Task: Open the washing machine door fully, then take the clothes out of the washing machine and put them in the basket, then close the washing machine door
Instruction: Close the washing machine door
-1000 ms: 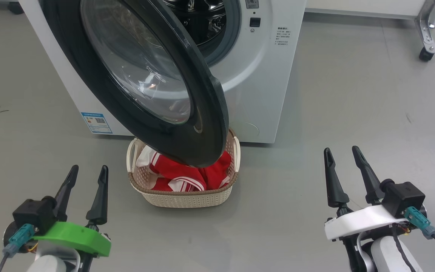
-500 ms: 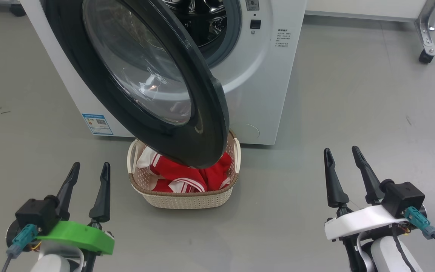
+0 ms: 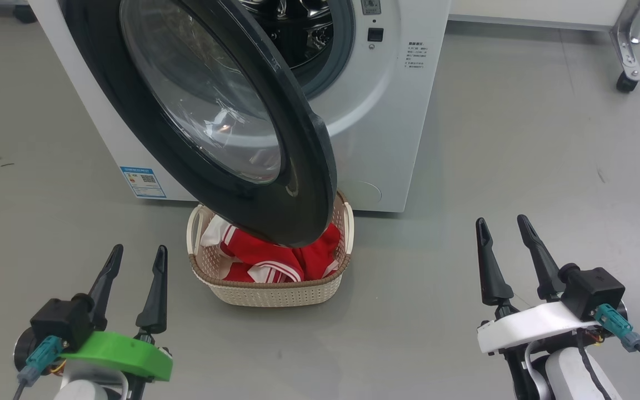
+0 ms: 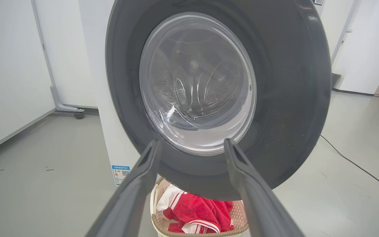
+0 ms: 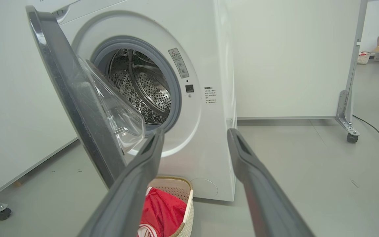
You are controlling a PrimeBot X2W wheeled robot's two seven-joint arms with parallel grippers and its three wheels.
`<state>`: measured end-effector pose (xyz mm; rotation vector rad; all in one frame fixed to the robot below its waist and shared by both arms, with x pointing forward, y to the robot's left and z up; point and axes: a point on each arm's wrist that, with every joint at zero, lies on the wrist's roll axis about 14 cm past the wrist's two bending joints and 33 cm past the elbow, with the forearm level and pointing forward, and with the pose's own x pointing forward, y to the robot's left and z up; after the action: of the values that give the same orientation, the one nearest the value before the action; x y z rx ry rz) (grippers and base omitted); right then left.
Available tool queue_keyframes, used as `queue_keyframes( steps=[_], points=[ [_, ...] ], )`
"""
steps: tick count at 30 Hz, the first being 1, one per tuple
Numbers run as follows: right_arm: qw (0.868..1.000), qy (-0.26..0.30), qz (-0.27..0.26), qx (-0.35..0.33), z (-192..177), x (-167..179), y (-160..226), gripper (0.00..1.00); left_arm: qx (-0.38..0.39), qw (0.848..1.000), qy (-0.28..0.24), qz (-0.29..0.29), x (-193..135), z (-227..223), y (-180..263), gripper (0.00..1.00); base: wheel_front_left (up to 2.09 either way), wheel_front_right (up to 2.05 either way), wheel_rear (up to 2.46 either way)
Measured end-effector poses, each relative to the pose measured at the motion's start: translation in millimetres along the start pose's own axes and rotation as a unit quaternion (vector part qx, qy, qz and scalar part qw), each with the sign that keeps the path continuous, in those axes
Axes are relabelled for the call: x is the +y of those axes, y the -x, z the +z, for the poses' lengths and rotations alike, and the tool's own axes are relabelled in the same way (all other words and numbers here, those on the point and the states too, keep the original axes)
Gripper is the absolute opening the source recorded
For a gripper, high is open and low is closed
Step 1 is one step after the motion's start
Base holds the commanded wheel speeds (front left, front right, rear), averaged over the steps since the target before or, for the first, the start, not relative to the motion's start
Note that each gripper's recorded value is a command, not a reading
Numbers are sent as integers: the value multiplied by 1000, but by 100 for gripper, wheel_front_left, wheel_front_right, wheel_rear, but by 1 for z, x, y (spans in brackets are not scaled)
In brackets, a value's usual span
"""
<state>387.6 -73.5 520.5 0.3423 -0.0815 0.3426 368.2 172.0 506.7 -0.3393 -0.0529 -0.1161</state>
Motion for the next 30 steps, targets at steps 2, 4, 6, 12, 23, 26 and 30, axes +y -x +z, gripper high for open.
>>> queue_keyframes(
  steps=[2, 4, 6, 12, 23, 26, 30],
  points=[
    [1000, 0, 0, 0, 0, 0, 0, 100, 0, 1000, 1, -1, 0, 0, 0, 100, 0, 0, 0],
    [1000, 0, 0, 1, 0, 0, 0, 100, 1, 1000, 2, 0, 0, -1, 0, 100, 0, 0, 0],
    [1000, 0, 0, 1, -1, 0, 0, 100, 3, 1000, 0, 0, -1, -2, 1, 100, 0, 0, 0],
    [1000, -1, -1, 2, -2, -1, 0, 43, 5, 1000, 0, -1, -1, -4, 2, 100, 0, 0, 0],
    [1000, -3, 22, 10, -8, 12, -6, 0, 14, 1000, -4, 2, -1, -12, 1, 100, 0, 0, 0],
    [999, 4, 47, 22, -17, 24, -9, 0, 18, 1000, -4, 2, 0, -15, 0, 100, 0, 0, 0],
    [996, 14, 87, 30, -23, 43, -18, 0, 23, 1000, -2, 3, 0, -19, -1, 100, 0, 0, 0]
  ],
)
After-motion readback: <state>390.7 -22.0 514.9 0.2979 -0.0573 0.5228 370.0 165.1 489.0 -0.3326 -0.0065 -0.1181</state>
